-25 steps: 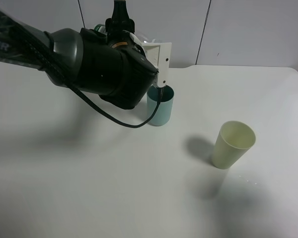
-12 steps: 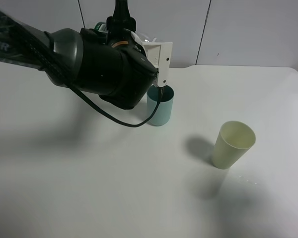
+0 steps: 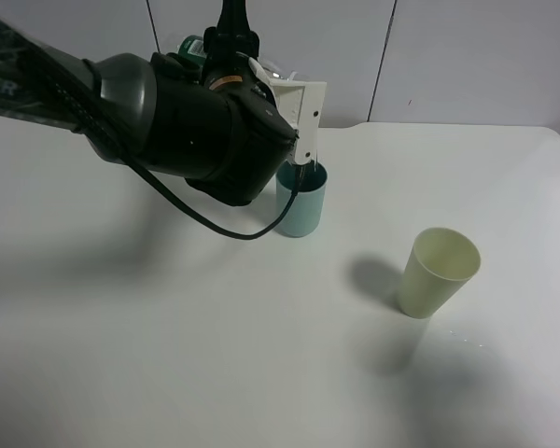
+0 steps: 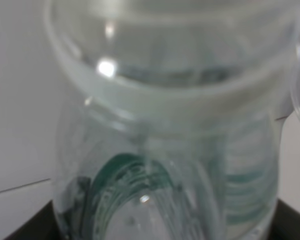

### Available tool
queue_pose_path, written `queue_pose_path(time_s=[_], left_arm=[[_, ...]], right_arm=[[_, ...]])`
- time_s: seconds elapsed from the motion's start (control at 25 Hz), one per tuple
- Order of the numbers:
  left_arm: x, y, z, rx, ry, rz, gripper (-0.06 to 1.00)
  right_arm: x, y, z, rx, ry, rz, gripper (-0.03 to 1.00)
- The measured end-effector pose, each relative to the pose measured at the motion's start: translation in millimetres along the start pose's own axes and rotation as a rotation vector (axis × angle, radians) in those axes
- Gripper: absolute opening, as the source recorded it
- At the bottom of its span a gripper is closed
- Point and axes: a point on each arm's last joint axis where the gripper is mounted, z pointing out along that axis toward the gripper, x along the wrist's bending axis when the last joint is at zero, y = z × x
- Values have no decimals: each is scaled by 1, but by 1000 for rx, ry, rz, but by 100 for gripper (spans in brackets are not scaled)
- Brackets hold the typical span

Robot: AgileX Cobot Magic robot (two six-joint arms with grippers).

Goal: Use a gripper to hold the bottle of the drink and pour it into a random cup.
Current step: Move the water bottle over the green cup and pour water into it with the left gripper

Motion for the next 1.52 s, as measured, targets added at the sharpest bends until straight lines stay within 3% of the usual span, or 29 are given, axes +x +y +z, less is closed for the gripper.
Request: queue_pose_path(time_s=[1.52], left_arm=[[0, 0, 0, -2, 4, 18, 54]], right_arm=[[0, 0, 0, 0, 0, 0, 63]])
